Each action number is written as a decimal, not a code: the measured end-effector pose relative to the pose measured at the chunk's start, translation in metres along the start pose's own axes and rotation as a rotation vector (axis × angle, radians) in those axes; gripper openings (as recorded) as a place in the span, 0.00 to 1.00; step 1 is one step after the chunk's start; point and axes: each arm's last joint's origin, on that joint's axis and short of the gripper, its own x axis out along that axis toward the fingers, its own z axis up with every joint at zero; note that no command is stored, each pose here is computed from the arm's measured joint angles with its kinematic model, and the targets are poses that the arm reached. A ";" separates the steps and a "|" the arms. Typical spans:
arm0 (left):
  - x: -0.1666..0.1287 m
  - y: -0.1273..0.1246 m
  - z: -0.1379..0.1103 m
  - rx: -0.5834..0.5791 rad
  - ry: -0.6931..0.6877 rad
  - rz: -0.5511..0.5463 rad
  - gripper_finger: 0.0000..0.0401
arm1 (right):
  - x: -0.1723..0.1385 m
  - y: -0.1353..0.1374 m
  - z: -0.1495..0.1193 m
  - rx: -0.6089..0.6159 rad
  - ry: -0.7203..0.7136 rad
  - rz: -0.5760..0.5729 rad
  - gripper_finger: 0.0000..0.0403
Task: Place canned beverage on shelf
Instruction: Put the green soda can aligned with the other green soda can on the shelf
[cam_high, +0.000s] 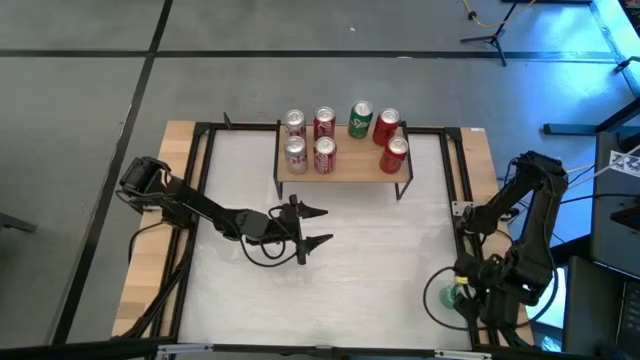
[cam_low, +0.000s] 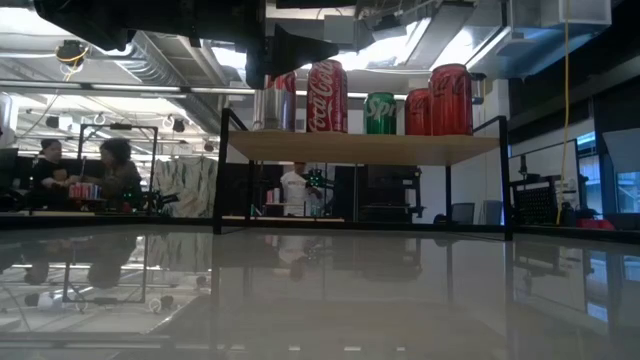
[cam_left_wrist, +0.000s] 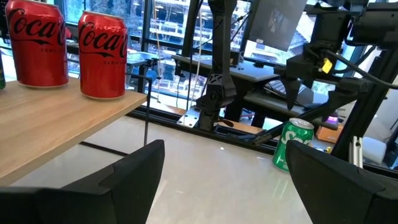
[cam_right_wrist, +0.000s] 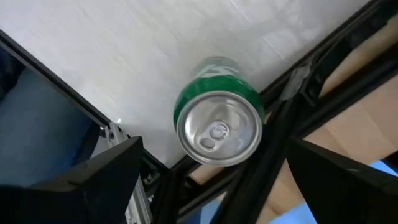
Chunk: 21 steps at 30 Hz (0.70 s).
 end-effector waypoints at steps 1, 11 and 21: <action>0.000 0.000 0.000 0.001 0.000 0.000 0.81 | 0.001 0.000 -0.001 0.005 -0.007 0.007 0.96; 0.000 0.000 0.000 0.001 0.000 0.000 0.81 | 0.020 -0.005 -0.003 0.091 -0.015 -0.010 0.96; 0.000 0.000 0.000 0.000 0.000 0.000 0.81 | 0.024 -0.004 -0.001 0.094 -0.062 0.014 0.96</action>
